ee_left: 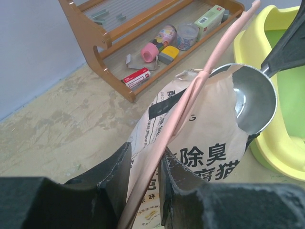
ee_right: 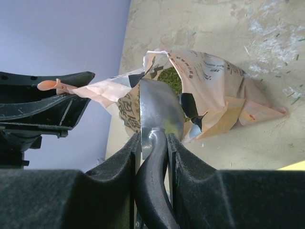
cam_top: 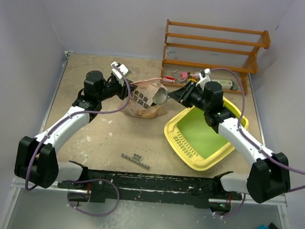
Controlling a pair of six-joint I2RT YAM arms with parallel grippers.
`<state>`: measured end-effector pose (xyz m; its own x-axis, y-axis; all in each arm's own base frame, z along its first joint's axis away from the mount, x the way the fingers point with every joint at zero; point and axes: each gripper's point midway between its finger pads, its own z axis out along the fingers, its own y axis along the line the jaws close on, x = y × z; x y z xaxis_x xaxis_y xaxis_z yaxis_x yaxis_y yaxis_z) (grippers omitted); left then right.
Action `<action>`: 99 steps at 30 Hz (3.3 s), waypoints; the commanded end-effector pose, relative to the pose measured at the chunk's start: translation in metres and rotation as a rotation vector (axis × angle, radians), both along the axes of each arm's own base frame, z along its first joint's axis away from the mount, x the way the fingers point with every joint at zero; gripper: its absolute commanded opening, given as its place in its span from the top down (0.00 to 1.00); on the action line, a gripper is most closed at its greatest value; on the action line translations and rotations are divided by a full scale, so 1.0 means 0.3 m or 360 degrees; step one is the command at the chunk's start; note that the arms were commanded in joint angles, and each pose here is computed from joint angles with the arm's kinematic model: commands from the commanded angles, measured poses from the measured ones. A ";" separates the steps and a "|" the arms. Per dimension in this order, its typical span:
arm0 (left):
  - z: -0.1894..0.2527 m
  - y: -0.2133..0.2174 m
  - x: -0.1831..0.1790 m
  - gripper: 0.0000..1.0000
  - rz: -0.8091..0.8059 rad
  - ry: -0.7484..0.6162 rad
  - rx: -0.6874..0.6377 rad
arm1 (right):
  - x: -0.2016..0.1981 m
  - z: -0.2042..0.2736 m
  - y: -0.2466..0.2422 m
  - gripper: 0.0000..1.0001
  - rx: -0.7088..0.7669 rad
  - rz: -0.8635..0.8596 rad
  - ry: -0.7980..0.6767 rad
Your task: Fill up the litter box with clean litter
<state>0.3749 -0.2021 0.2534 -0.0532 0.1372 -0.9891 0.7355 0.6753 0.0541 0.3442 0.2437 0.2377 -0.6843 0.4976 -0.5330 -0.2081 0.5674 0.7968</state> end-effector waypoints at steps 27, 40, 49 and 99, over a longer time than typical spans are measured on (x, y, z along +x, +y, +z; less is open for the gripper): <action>0.209 0.008 0.004 0.68 0.0020 -0.0257 -0.0130 | -0.069 0.085 -0.179 1.00 0.0220 -0.0350 0.0073; 0.204 0.015 0.010 0.68 0.0027 -0.0250 -0.0128 | -0.103 0.078 -0.232 1.00 0.0289 -0.0479 0.0062; 0.202 0.015 0.011 0.68 0.0028 -0.0246 -0.0128 | -0.125 0.099 -0.263 1.00 0.0300 -0.0536 0.0026; 0.172 0.017 0.026 0.67 0.0024 -0.0208 -0.0117 | -0.380 0.192 -0.573 1.00 0.0294 -0.1103 -0.0166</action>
